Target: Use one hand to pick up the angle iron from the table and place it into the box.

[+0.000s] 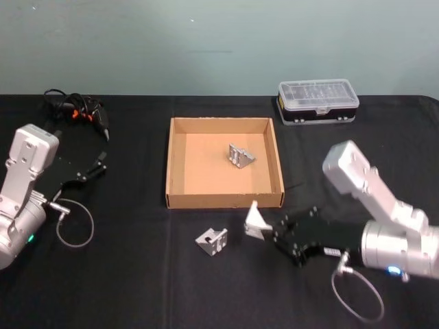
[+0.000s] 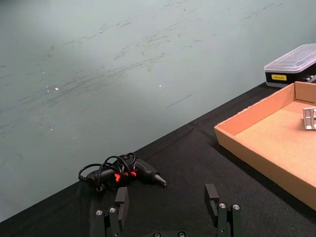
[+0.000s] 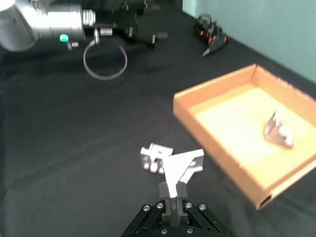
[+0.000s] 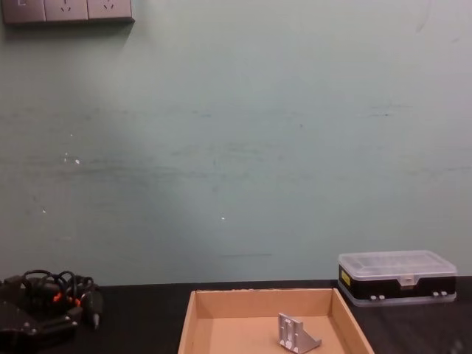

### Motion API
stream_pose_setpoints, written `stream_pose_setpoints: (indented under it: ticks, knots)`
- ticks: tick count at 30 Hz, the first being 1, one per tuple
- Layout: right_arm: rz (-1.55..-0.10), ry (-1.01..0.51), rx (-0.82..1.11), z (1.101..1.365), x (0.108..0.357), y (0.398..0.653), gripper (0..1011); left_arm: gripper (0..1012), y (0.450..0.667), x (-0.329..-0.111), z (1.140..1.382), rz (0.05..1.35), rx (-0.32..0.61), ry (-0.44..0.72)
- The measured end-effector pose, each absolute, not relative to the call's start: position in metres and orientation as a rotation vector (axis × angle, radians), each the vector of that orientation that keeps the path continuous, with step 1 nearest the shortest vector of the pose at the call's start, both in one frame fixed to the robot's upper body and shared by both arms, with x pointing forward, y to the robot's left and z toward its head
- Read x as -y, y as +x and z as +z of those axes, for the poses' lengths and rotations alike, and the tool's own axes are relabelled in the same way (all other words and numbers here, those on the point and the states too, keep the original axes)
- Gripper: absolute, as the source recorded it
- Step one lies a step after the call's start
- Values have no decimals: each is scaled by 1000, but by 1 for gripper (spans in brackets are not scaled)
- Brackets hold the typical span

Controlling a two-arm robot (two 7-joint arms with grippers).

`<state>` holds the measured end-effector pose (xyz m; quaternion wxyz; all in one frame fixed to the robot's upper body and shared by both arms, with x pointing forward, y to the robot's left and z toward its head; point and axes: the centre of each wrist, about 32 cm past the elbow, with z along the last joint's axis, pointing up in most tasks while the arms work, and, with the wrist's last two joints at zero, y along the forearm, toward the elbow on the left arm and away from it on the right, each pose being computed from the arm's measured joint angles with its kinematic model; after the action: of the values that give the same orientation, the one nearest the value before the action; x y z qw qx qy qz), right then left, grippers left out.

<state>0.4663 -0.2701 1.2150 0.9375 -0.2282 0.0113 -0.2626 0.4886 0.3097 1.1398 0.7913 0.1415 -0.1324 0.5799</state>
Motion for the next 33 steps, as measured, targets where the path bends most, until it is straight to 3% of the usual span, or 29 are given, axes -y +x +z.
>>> stream_pose_setpoints:
  ticks: [13, 25, 33]
  knots:
    - [-538, -449, -46, 1241, 246, 523, 83, 1011, 489, -310, 1140, 1248, 285, 304]
    - [-568, -471, -102, 1227, 220, 570, 84, 1011, 489, -310, 1140, 1248, 285, 304]
    - [-601, -454, -129, 1212, 213, 585, 83, 1011, 489, -310, 1140, 1248, 285, 304]
